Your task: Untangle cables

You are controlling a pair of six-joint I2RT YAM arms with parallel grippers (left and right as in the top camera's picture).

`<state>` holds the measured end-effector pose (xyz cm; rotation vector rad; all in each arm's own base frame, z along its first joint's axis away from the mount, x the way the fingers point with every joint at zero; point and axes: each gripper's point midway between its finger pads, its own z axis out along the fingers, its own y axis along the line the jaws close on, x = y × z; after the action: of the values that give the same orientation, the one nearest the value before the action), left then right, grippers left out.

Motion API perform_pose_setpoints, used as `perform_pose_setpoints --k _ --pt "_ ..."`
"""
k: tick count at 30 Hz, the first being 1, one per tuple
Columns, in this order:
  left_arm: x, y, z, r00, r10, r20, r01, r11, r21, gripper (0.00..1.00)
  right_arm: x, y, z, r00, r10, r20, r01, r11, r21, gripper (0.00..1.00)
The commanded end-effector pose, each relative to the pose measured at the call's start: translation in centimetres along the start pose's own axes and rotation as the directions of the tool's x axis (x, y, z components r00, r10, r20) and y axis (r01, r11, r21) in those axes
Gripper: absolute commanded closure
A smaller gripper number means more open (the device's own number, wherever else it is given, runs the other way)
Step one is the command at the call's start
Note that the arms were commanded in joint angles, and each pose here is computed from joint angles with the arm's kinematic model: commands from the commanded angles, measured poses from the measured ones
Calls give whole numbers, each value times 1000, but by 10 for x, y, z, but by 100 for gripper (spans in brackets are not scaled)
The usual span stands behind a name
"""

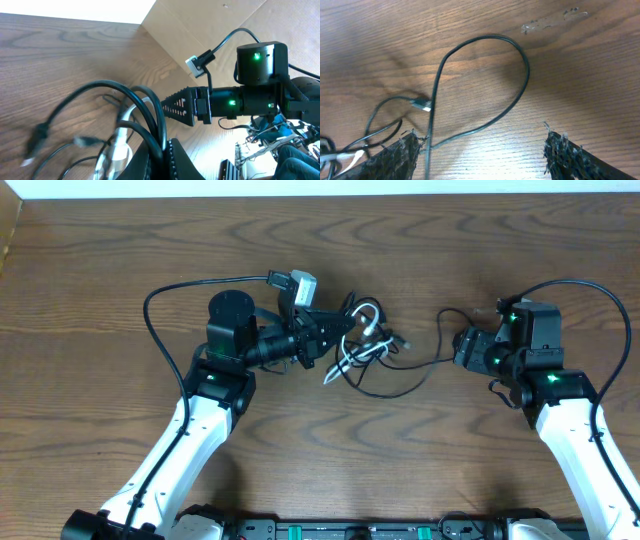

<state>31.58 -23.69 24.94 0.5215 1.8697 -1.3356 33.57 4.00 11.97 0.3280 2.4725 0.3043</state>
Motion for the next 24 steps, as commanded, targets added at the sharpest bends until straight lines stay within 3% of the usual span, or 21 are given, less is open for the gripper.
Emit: perform_pose_setpoints --k 1,5,10,13,17,22,24 --pt "-11 -8 -3 999 24 22 -24 1000 8 92 -4 -5 -2 999 33 15 -33 999 24 22" --pt "-11 -8 -3 999 24 22 -24 1000 8 92 -4 6 -2 1000 -19 10 20 999 -35 17" --pt "-11 -8 -3 999 24 22 -24 1000 8 92 0 58 -11 958 -281 57 284 903 -321 16" --pt "-11 -8 -3 999 24 22 -24 1000 8 92 11 86 -25 900 -419 125 423 765 -485 16" --pt "-9 -12 -3 1000 5 10 -5 999 32 92 31 105 -38 807 -552 211 557 592 -582 17" --pt "-7 -13 -3 1000 10 2 -10 999 42 92 82 139 -63 528 -726 440 756 165 -634 18" --pt "-5 -12 -3 1000 -2 -6 2 999 39 92 91 150 -67 440 -737 514 797 56 -601 17"
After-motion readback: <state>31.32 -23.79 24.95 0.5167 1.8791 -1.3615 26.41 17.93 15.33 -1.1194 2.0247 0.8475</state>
